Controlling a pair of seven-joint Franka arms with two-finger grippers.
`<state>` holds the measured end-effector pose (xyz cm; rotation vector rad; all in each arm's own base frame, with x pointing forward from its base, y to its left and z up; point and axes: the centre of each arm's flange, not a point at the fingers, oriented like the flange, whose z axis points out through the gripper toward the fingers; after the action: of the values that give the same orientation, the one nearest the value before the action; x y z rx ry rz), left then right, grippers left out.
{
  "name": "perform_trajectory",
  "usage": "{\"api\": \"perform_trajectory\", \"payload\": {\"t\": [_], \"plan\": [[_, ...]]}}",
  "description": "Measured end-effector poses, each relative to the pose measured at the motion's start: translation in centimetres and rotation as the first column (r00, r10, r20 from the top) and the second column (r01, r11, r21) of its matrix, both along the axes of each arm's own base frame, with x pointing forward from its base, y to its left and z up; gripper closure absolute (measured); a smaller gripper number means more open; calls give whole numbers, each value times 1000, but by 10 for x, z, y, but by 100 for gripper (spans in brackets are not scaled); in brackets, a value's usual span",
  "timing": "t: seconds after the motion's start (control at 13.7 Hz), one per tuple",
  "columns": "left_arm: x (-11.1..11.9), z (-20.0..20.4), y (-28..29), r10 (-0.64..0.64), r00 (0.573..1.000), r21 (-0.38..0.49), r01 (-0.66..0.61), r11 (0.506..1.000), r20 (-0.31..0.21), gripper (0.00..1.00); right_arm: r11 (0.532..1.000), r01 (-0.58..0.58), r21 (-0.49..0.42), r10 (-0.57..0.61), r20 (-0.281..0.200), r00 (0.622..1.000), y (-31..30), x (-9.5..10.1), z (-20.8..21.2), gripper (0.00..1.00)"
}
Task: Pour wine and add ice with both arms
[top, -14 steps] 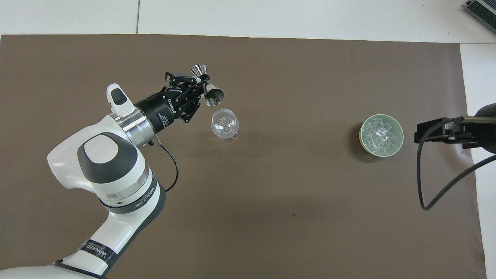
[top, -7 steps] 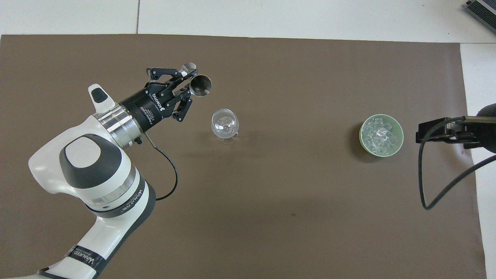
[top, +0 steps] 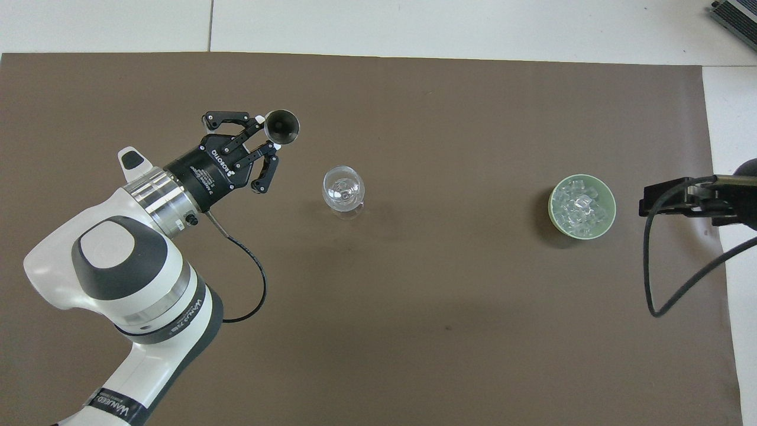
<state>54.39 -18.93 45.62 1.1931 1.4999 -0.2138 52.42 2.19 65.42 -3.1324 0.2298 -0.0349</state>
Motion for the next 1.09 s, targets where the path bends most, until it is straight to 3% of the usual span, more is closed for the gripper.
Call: {"api": "perform_trajectory", "payload": {"t": [0.22, 0.51, 0.66, 0.8, 1.09], "plan": [[-6, -8, 12, 29, 998, -36, -32, 999, -61, 78, 1000, 18, 2, -18, 54, 998, -9, 9, -7, 0], [-8, -11, 42, -1, 995, -96, -9, 995, -104, 78, 999, 37, 5, -37, 103, 994, -20, 21, -30, 0], [-7, -9, 65, -25, 987, -121, 6, 993, -159, 78, 999, 34, 6, -35, 137, 990, -18, 29, -52, 0], [-6, -8, 83, -31, 979, -149, 0, 989, -204, 78, 1000, 31, 6, -32, 138, 990, -18, 33, -81, 0], [-5, -11, 133, -120, 962, -166, 80, 983, -245, 78, 1000, 5, 1, -5, 122, 992, -25, 53, -136, 0]]}}
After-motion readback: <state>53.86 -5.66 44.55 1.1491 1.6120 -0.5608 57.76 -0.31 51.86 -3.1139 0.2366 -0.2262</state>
